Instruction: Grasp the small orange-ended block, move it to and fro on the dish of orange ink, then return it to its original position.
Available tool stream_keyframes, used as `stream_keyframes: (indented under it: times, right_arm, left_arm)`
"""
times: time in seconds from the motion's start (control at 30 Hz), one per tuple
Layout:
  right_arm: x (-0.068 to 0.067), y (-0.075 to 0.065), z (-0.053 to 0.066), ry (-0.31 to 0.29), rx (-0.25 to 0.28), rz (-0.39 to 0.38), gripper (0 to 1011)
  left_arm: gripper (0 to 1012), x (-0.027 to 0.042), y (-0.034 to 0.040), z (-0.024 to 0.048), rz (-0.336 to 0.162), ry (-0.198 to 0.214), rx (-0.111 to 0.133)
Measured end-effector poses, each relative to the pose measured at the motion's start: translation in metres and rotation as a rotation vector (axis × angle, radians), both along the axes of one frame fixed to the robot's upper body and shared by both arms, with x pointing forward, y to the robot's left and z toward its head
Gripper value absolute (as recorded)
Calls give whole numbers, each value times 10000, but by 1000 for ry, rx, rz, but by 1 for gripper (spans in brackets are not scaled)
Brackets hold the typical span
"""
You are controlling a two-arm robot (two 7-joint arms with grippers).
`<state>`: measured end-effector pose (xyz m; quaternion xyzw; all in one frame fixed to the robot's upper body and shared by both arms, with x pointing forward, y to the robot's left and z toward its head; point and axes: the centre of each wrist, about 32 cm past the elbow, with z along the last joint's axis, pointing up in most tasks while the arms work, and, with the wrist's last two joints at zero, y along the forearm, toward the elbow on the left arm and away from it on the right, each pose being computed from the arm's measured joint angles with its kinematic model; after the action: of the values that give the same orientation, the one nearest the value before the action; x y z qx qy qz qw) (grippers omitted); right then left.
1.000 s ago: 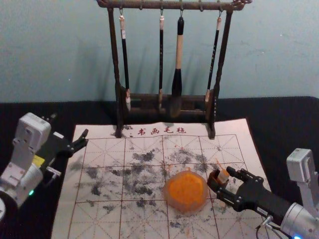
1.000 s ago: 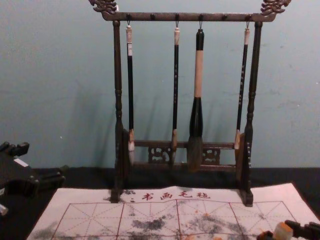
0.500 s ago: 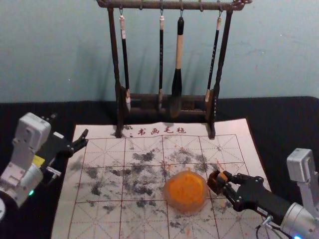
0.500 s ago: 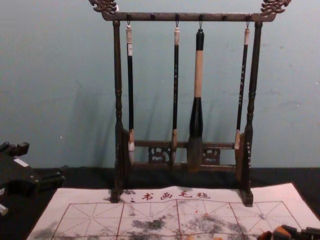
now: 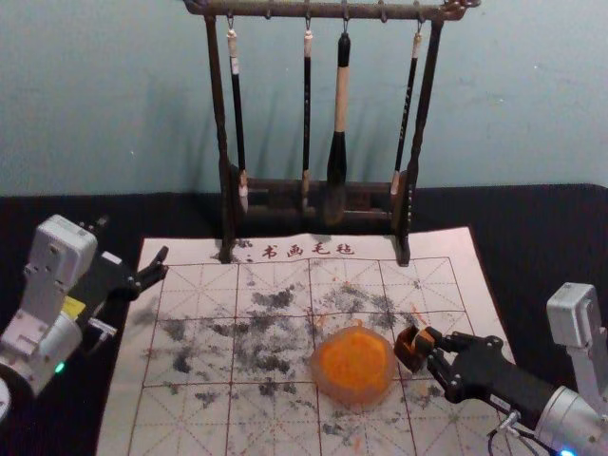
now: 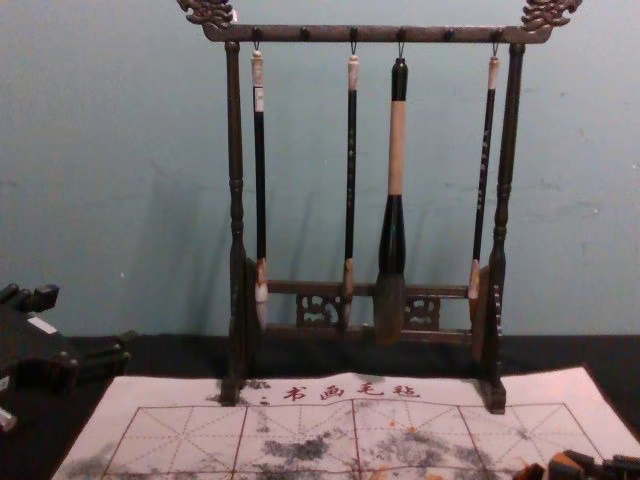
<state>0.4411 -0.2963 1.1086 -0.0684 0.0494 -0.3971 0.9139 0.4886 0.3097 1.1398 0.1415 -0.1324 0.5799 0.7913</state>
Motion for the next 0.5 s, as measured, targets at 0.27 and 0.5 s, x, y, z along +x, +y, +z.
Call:
stream_keyframes:
  times: [0.27,0.5]
  right_arm:
    - [0,0,0,0,0,1,93]
    - [-6,4,14,-14,-9,-18,94]
  left_arm:
    - [1001,0,0,0,0,0,0]
    - [1001,0,0,0,0,0,0]
